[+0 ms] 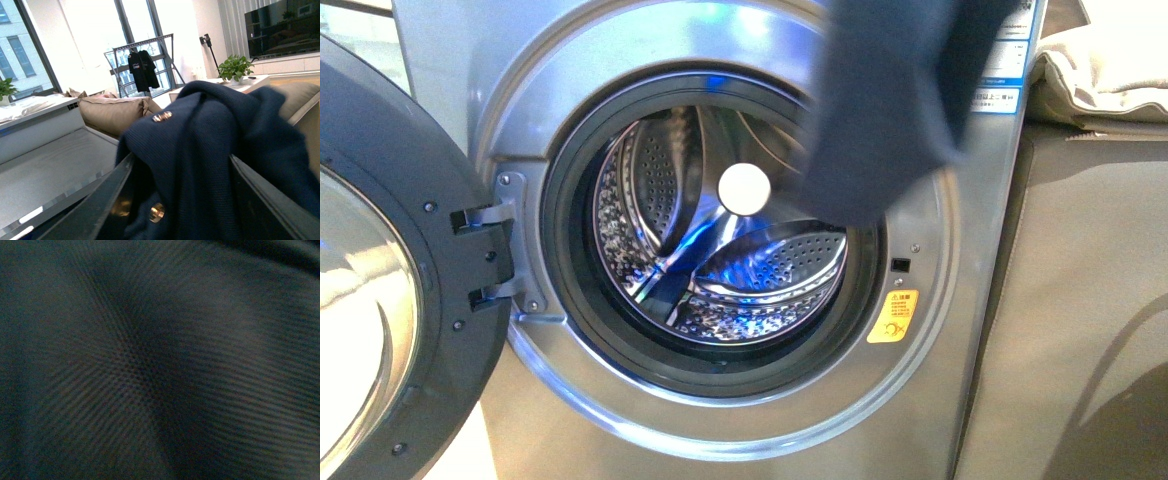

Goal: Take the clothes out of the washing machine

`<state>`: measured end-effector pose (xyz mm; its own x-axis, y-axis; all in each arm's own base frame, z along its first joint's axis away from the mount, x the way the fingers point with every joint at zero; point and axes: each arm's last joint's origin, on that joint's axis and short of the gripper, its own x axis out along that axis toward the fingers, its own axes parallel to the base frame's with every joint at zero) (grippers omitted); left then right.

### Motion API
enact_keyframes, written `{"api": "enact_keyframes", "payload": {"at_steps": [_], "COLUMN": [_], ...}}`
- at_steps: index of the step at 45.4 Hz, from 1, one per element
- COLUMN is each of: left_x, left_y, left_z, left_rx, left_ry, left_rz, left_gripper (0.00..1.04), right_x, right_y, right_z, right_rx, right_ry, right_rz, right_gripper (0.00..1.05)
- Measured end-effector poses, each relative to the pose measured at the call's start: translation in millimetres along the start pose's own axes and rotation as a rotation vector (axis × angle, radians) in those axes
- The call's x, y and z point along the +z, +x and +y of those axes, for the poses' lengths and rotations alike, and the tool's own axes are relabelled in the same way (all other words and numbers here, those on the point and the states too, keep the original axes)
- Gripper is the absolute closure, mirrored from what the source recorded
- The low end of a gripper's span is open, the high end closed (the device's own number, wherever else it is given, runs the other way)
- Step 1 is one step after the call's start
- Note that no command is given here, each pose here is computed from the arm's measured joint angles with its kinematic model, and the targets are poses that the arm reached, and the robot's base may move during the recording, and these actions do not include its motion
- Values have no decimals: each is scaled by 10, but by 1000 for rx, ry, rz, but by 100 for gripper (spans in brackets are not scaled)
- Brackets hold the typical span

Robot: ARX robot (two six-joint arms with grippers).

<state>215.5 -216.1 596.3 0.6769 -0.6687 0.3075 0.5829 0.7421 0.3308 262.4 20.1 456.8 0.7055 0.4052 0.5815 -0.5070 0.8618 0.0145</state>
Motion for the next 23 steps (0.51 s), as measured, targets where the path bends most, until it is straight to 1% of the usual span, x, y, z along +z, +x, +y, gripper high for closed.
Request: {"api": "enact_keyframes", "payload": {"at_steps": [5, 12, 13, 15, 23], "left_x": [1, 0, -1, -1, 0], "left_y": [-1, -1, -1, -1, -1], "left_z": [1, 4, 6, 6, 5], "left_rx": [0, 8, 9, 9, 8], "left_ry": [0, 0, 1, 1, 1], "left_rz": [0, 3, 3, 3, 2], "left_gripper": [32, 6, 4, 7, 7], "right_x": [32, 125, 153, 210, 443], "right_y": [-100, -322, -373, -464, -924], "right_z": [-139, -420, -477, -570, -937], "right_rx": [-42, -116, -131, -153, -256], "right_ry": [-11, -43, -50, -66, -121], "right_rz": [-1, 2, 0, -4, 8], "right_gripper": [92, 92, 92, 92, 92]}}
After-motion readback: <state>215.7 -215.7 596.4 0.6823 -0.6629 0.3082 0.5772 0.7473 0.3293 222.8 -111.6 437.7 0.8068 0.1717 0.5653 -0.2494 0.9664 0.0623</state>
